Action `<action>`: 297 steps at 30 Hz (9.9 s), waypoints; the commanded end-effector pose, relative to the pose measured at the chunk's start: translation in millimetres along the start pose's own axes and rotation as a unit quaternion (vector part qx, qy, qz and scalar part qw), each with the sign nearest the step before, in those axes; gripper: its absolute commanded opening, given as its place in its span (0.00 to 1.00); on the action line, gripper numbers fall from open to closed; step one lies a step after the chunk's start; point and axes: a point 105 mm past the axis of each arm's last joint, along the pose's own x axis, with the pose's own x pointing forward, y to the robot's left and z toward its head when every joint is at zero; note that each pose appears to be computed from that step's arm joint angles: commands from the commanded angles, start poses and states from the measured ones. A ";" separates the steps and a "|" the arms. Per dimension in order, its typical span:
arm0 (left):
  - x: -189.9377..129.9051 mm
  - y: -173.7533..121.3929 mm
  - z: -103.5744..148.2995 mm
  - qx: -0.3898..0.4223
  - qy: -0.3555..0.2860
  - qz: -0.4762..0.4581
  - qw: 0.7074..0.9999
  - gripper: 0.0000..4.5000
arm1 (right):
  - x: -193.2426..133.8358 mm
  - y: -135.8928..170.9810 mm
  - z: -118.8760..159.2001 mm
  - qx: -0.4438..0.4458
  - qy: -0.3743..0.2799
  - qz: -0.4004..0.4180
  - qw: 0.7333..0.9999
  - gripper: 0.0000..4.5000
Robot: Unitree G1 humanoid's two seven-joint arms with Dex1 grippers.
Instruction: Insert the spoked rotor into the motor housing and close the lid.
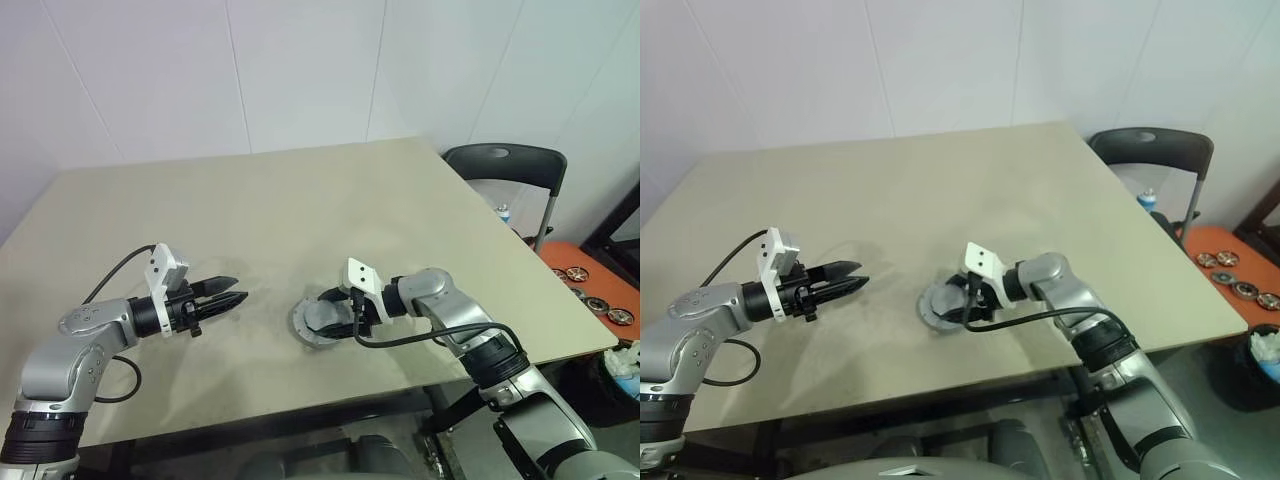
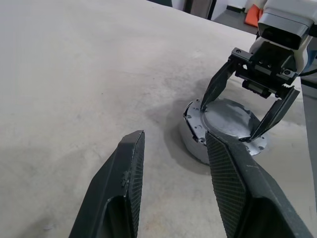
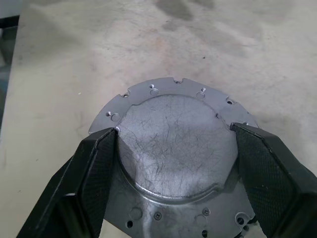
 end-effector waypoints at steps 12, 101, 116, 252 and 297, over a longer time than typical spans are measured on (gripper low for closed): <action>2.3 -2.1 10.4 0.016 -0.011 -0.008 1.000 0.46 | 0.8 -2.7 -2.9 -0.012 0.008 -0.016 1.000 0.74; 43.2 -12.9 24.5 0.017 -0.037 -0.046 0.998 0.46 | -4.5 7.5 -47.1 0.030 0.066 0.017 0.997 0.74; 101.2 -35.8 -7.9 -0.030 0.012 -0.157 0.987 0.01 | -2.7 8.7 -48.0 0.041 0.057 -0.006 0.997 0.73; 120.9 -43.0 -46.5 0.039 0.092 -0.179 0.979 0.00 | -27.9 19.1 -1.4 0.592 -0.089 0.032 0.800 0.99; 116.3 -34.8 -42.4 0.042 0.089 -0.163 0.982 0.00 | -28.6 -7.8 -4.4 0.617 -0.152 -0.017 0.772 0.53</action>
